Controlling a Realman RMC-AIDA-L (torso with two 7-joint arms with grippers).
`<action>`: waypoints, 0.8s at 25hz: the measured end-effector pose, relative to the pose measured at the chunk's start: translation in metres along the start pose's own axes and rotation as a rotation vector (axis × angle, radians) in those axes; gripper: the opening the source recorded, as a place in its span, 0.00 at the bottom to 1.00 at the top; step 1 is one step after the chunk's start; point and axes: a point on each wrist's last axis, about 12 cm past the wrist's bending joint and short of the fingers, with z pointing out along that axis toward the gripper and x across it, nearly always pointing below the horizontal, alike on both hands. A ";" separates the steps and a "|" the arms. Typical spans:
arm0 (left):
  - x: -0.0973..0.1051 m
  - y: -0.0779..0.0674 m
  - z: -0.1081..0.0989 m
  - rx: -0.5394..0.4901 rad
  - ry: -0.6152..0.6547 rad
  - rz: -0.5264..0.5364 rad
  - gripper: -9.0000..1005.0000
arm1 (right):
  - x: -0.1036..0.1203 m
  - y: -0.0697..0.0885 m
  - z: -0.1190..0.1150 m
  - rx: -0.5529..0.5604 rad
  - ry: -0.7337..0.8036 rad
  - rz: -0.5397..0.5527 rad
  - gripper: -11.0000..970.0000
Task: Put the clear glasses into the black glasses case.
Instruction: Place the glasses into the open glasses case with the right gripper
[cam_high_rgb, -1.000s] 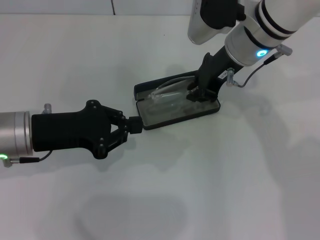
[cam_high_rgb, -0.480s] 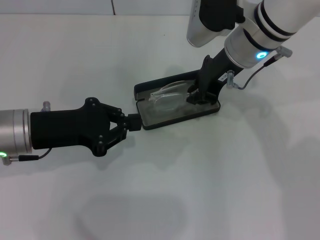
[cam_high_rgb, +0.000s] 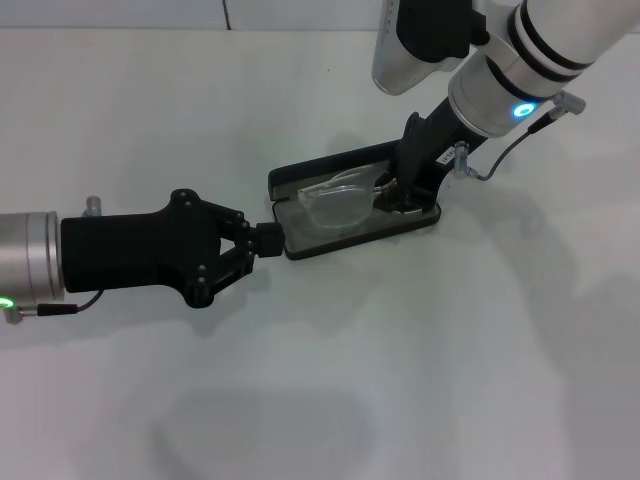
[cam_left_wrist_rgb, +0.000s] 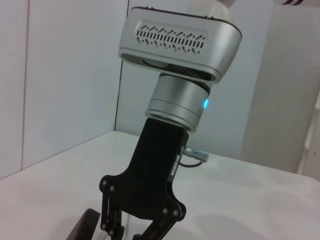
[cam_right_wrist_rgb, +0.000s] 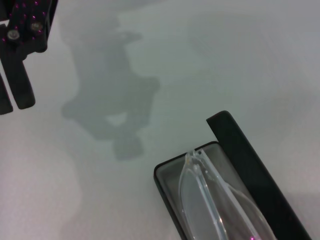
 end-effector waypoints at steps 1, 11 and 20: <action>0.000 0.000 0.000 -0.001 0.000 0.000 0.06 | 0.000 0.000 0.000 0.000 0.000 0.000 0.20; -0.001 0.001 0.000 0.000 0.000 0.004 0.06 | 0.002 0.002 0.003 0.003 0.020 -0.014 0.20; -0.001 0.001 0.000 0.000 -0.001 -0.001 0.06 | 0.006 0.001 0.004 0.012 0.016 -0.004 0.20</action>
